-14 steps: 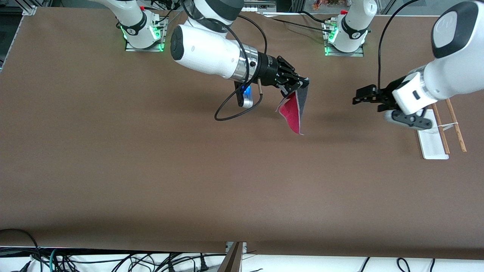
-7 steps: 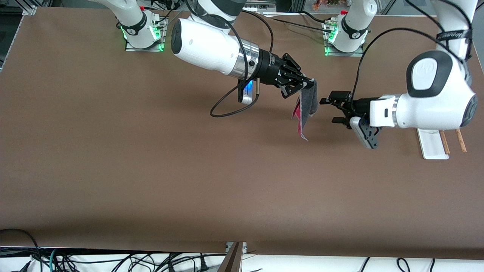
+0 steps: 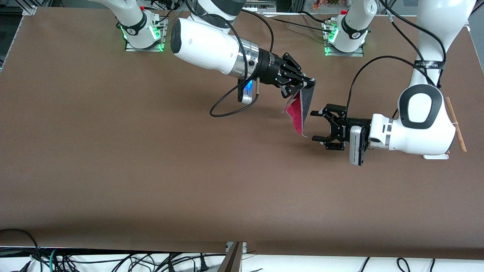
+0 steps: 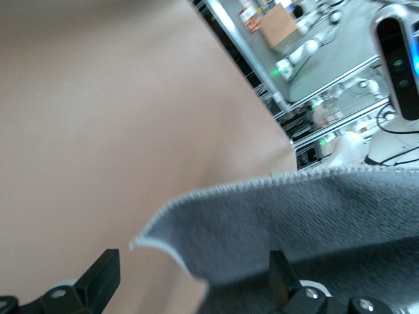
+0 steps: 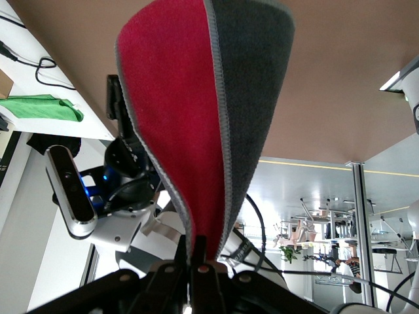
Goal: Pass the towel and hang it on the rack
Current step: 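Close the left gripper on the hanging towel below the right gripper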
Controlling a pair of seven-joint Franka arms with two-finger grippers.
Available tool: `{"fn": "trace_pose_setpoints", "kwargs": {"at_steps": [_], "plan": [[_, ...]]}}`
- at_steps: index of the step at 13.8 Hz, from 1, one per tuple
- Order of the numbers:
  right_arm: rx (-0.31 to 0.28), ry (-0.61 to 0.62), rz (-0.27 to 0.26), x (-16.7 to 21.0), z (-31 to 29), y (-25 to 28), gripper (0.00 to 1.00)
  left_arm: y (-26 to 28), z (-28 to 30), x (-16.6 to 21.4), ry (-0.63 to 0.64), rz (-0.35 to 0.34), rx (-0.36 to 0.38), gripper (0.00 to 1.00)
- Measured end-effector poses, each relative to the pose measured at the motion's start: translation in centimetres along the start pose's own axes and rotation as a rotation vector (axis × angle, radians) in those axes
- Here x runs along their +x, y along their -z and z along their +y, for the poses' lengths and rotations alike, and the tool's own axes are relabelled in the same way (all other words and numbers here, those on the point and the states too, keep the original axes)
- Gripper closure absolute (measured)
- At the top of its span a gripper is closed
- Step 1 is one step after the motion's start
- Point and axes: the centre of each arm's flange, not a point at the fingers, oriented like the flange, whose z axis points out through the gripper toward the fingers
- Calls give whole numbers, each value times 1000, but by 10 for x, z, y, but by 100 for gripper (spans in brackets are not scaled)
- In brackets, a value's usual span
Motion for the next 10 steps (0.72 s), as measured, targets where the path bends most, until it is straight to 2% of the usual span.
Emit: {"fn": "trace_pose_setpoints", "kwargs": {"at_steps": [4, 8, 9, 10], "plan": [[0, 0, 0, 0, 0, 0, 98, 15, -41, 3, -133, 108, -11, 0], [1, 0, -1, 0, 0, 0, 98, -1, -54, 3, -226, 154, -53, 1], [1, 0, -1, 0, 0, 0, 98, -5, -55, 2, -248, 153, -61, 4], [2, 0, -1, 0, 0, 0, 98, -9, -55, 1, -264, 154, -74, 16]]}}
